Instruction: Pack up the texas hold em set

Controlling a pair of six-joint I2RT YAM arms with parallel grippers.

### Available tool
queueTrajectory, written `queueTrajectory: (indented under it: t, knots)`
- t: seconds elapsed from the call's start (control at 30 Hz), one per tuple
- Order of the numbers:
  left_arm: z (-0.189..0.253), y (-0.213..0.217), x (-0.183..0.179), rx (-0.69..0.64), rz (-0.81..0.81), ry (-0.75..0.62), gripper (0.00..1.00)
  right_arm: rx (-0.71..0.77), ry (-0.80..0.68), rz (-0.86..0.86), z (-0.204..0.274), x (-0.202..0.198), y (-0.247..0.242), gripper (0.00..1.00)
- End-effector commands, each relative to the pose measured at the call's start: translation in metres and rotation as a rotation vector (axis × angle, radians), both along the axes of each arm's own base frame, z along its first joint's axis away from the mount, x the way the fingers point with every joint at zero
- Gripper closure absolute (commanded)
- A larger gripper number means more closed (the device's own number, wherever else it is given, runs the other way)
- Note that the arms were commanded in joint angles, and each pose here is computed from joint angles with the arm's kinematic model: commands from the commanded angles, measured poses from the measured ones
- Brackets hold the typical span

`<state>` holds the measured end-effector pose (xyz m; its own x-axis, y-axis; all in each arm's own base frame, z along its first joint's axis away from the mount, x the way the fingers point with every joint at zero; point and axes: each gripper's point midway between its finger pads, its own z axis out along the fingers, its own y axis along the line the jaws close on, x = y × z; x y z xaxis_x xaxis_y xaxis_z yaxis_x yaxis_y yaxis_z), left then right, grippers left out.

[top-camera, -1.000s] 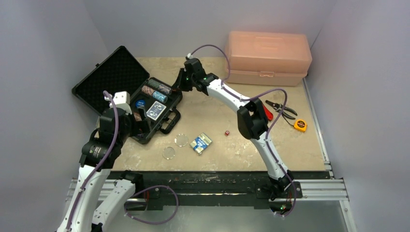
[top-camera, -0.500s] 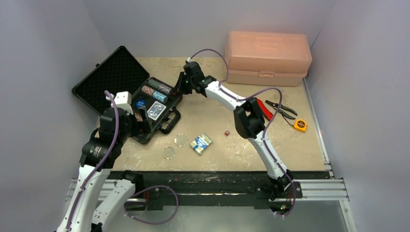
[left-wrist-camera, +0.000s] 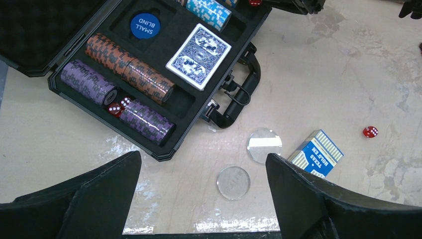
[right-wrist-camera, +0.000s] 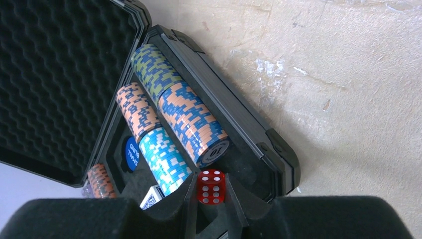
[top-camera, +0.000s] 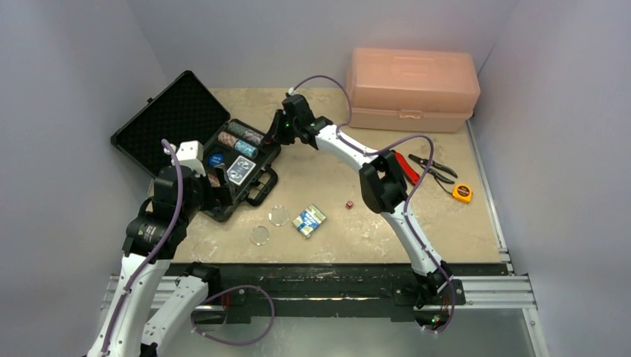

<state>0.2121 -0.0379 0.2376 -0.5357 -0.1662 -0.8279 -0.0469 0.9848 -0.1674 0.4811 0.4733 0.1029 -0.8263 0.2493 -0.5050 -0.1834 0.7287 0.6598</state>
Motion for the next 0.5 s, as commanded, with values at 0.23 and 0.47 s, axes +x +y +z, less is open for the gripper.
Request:
queueTrajectory:
  t: [0.23,0.47]
  knots:
    - [0.0146,-0.0040,0.0052,0.000,-0.026,-0.054,0.04,0.081,-0.040,0.000,0.0275,0.0061,0.0134,0.54]
    - [0.0154,-0.0033,0.0054,0.001,-0.022,-0.056,0.04,0.081,-0.045,-0.004,0.0296,0.0066,0.0128,0.37]
